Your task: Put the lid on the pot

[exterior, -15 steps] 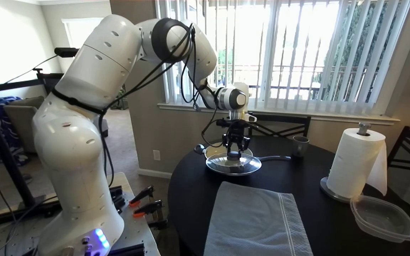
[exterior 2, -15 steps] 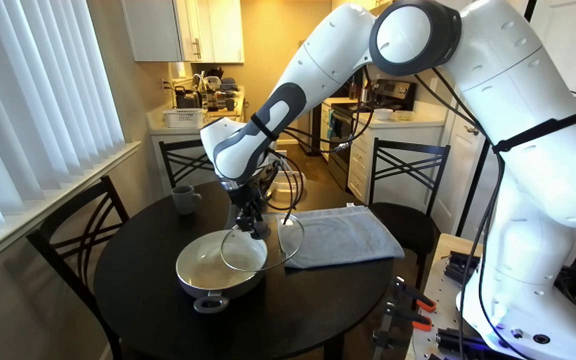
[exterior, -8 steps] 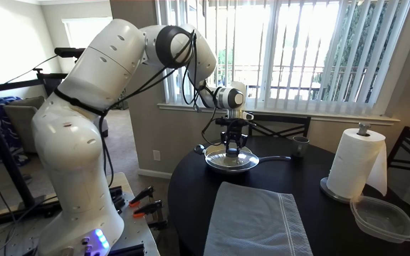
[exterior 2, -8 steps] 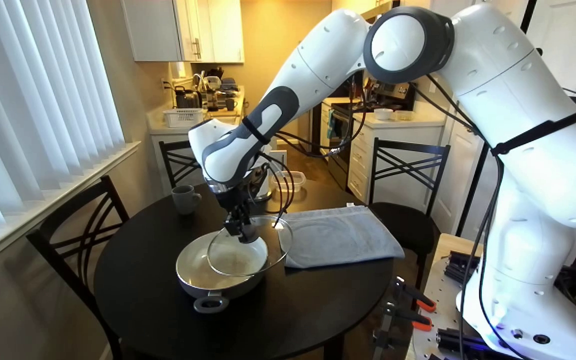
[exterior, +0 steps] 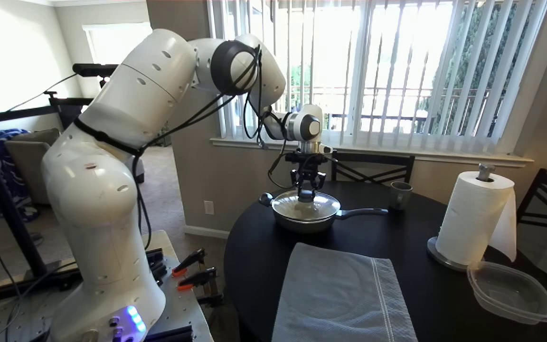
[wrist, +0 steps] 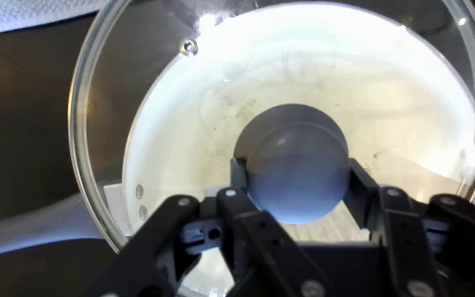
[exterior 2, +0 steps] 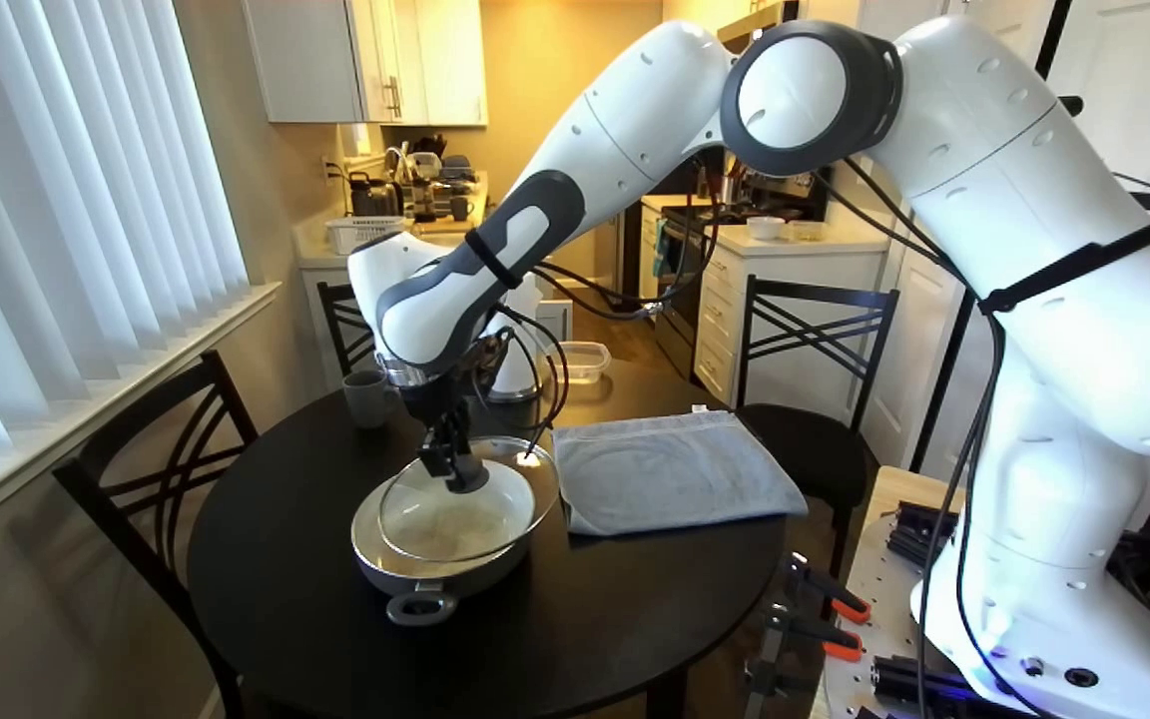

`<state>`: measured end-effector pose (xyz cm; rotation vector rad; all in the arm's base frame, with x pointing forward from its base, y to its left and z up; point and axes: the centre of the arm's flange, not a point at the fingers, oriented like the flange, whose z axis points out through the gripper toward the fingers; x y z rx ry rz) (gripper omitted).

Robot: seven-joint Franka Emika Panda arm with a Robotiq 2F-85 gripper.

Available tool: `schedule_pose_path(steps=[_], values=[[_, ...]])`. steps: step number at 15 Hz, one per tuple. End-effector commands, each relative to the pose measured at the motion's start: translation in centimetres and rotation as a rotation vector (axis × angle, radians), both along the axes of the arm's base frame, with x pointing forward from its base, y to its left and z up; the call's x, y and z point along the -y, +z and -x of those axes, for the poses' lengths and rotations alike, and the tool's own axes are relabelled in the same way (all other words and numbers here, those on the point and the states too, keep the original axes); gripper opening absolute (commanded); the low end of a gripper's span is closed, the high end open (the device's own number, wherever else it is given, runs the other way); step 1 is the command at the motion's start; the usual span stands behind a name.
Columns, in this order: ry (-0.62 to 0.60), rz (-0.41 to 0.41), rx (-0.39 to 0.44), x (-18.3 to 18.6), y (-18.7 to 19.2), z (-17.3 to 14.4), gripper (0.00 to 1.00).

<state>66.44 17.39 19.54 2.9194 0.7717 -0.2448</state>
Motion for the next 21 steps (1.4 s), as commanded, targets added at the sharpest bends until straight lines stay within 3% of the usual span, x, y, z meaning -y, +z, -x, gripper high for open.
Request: schedule_pose_path(steps=[1,6,13,21], values=[[0.073,-0.023,-0.003,-1.9,1.2,-0.3,0.33],[0.127,-0.063,0.011,-2.7,1.1,0.0,0.33],[0.151,-0.142,0.116,-0.8,2.0,-1.1,0.33],[0.134,-0.160,0.070,0.9,1.1,-1.5,0.33]])
